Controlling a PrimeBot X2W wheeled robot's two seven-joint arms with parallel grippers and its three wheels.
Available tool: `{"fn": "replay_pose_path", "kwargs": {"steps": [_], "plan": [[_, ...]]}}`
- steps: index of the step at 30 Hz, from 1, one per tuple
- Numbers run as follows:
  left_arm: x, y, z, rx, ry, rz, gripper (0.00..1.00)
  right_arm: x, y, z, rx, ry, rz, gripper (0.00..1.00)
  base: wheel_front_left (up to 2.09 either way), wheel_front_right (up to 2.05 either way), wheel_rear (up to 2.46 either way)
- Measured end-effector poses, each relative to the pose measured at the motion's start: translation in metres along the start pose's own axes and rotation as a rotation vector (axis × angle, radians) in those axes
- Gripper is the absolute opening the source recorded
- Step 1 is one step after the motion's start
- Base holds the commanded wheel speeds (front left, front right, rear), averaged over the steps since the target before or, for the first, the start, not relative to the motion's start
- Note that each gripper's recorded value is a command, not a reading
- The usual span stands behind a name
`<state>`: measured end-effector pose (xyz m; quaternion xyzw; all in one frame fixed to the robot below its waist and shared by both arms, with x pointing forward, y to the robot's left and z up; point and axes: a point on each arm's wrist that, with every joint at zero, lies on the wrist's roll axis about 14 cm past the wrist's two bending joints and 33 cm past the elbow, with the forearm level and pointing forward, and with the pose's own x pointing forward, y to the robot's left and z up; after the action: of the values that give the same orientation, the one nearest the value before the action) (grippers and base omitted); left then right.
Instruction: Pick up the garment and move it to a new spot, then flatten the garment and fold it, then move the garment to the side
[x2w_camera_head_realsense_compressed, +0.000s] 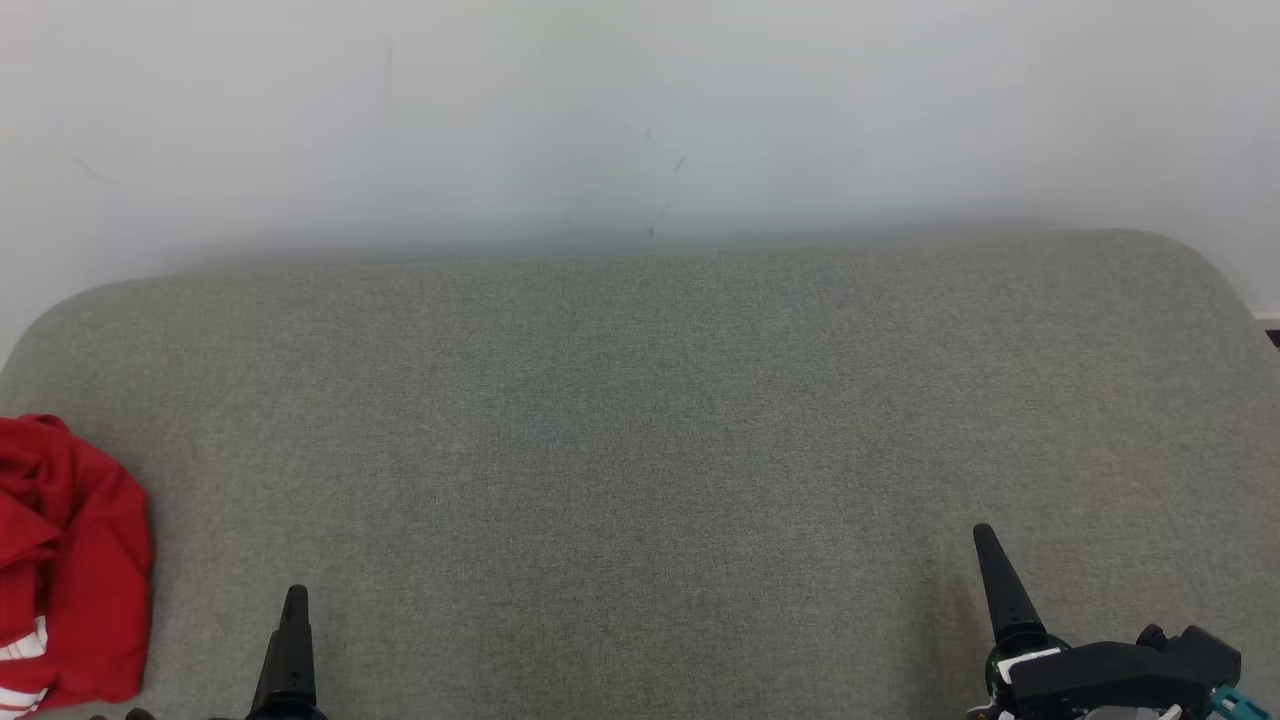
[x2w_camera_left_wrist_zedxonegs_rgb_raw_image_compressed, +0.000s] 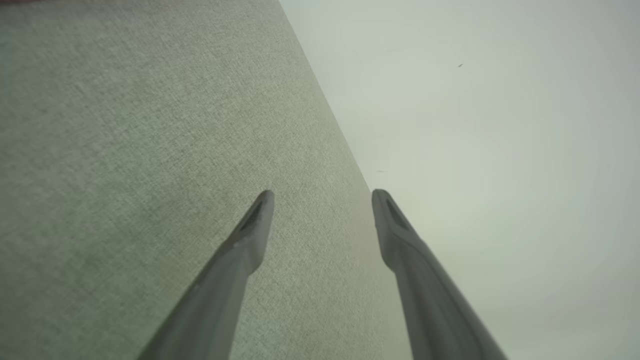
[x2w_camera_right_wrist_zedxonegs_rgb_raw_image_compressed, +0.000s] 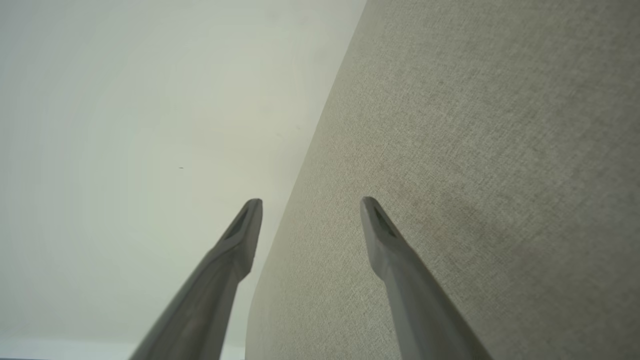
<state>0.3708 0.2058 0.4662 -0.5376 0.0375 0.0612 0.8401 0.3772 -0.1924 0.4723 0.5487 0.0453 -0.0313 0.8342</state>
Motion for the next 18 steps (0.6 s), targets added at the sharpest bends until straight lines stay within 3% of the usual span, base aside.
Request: {"fn": "replay_pose_path", "kwargs": {"steps": [18], "plan": [[-0.0014,-0.0007,0.0003,0.275,-0.018,0.002,1.0,0.0034,0.008,0.0006,-0.266,-0.02,0.028,1.0,0.0,0.0,0.0]]}}
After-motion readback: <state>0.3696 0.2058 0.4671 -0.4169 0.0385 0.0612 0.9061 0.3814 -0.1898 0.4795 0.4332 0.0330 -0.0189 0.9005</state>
